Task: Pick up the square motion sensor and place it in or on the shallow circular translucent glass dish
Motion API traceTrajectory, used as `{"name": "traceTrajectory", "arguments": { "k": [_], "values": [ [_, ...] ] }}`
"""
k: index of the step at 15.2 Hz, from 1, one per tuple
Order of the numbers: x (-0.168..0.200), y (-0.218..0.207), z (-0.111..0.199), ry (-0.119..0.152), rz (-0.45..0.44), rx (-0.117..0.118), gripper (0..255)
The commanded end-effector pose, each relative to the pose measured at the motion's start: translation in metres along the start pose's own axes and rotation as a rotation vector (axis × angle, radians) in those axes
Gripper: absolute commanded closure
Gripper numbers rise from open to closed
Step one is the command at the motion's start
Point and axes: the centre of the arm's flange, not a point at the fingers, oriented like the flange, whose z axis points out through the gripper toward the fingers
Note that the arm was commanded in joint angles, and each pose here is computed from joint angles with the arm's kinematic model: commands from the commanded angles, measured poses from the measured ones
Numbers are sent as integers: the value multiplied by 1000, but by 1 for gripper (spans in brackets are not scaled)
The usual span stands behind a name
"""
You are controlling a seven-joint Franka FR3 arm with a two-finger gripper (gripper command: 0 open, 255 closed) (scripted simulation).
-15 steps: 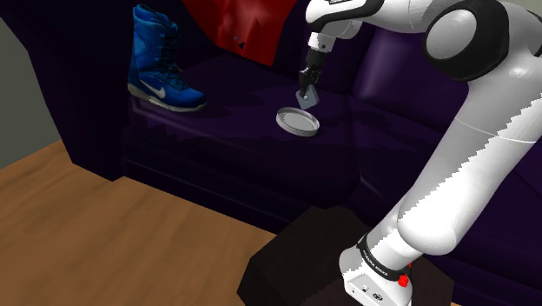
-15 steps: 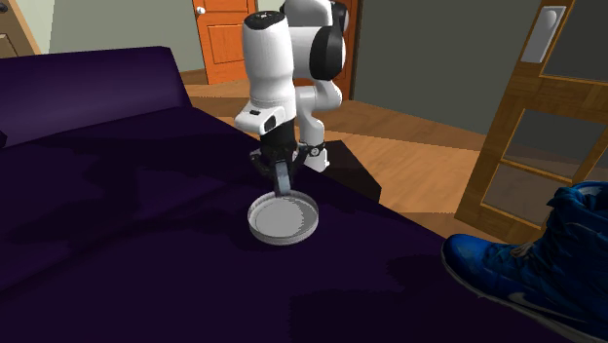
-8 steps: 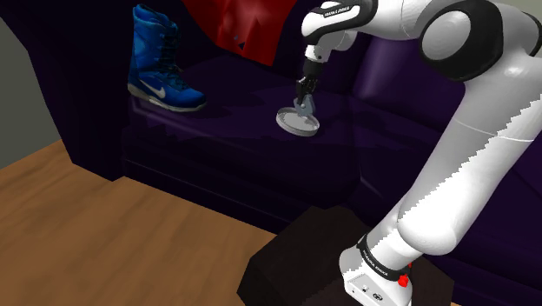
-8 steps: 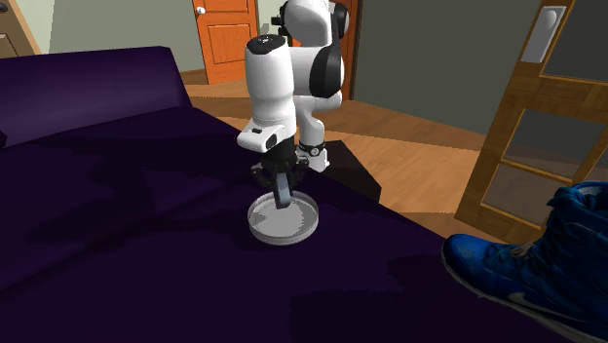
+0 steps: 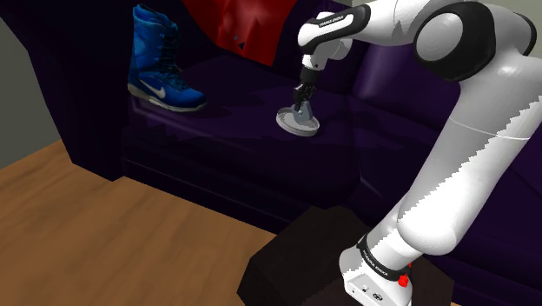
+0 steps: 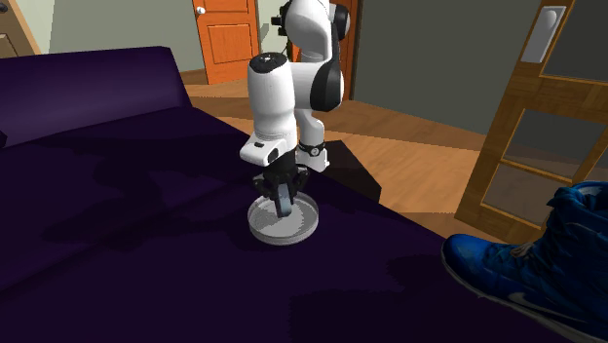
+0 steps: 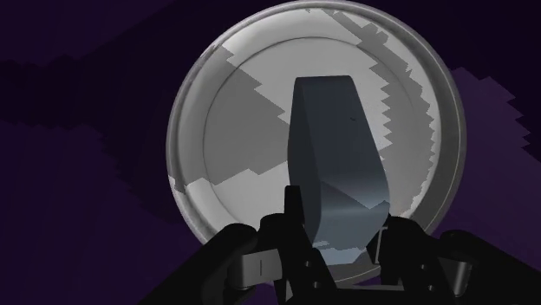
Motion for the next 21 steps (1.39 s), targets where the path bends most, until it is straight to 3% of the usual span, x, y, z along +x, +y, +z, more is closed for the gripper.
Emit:
{"name": "traceTrajectory", "arguments": {
  "k": [1,4,5,10,14,21],
  "values": [
    [0,0,0,0,0,0,255],
    [0,0,0,0,0,0,255],
    [0,0,0,0,0,0,0],
    [0,0,0,0,0,0,0],
    [0,0,-50,0,0,0,0],
    [0,0,-50,0,0,0,0]
  ]
}}
